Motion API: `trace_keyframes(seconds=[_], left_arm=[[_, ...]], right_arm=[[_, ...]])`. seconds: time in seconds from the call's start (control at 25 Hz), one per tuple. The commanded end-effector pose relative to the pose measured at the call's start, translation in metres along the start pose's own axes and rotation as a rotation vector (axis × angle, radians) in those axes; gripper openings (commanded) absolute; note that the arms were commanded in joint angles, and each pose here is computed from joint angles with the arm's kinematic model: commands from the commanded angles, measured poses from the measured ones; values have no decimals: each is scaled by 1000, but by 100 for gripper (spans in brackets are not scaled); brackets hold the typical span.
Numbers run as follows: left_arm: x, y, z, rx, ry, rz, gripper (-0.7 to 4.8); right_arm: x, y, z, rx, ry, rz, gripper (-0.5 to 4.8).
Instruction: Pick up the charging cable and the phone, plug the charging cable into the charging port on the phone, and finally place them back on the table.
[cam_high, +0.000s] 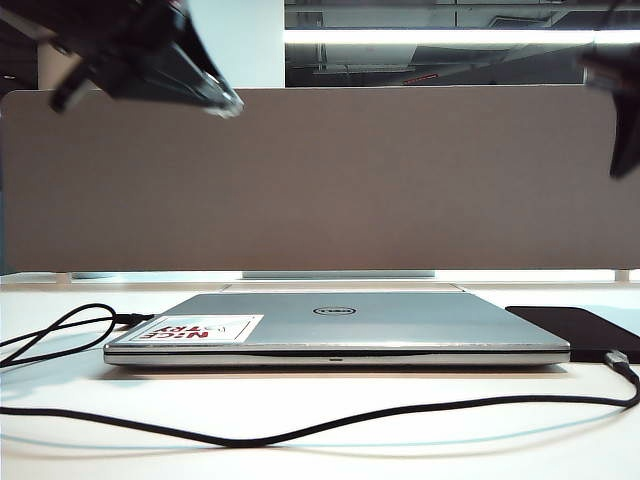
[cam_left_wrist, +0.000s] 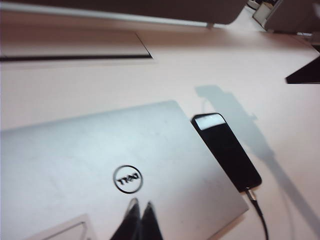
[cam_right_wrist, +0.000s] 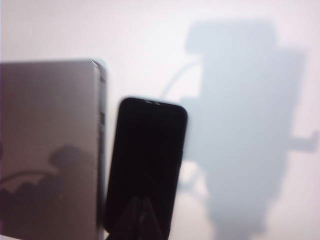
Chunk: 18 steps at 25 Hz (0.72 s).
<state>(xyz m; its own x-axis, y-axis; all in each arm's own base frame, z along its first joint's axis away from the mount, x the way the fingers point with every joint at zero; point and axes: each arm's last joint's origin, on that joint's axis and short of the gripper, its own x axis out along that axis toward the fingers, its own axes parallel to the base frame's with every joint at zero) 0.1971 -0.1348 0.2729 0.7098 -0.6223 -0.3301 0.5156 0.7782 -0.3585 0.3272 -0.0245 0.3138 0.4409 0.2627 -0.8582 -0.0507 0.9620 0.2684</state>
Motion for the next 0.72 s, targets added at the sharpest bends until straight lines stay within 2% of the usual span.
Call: trace_keyframes(seconds=[0.04, 0.16, 0.32, 0.4, 0.48, 0.56, 0.72], left_arm=[[-24, 5, 10, 97, -42, 35, -5], [-46, 5, 10, 184, -32, 61, -5], [-59, 7, -3, 182, 56, 81, -5], [-63, 10, -15, 175, 102, 93, -5], [-67, 13, -28, 173, 113, 96, -6], [-73, 17, -41, 173, 114, 96, -5], [-82, 16, -45, 179, 55, 83, -5]], right_arm=[[-37, 21, -12, -70, -139, 8, -6], [-70, 39, -39, -154, -334, 27, -6], [-97, 46, -90, -191, -523, 27, -6], [-103, 45, -120, -173, -569, -12, -6], [-103, 43, -147, -161, -563, -46, -6], [-101, 42, -170, -172, -577, -17, -6], [-91, 38, -207, -232, -760, 14, -6]])
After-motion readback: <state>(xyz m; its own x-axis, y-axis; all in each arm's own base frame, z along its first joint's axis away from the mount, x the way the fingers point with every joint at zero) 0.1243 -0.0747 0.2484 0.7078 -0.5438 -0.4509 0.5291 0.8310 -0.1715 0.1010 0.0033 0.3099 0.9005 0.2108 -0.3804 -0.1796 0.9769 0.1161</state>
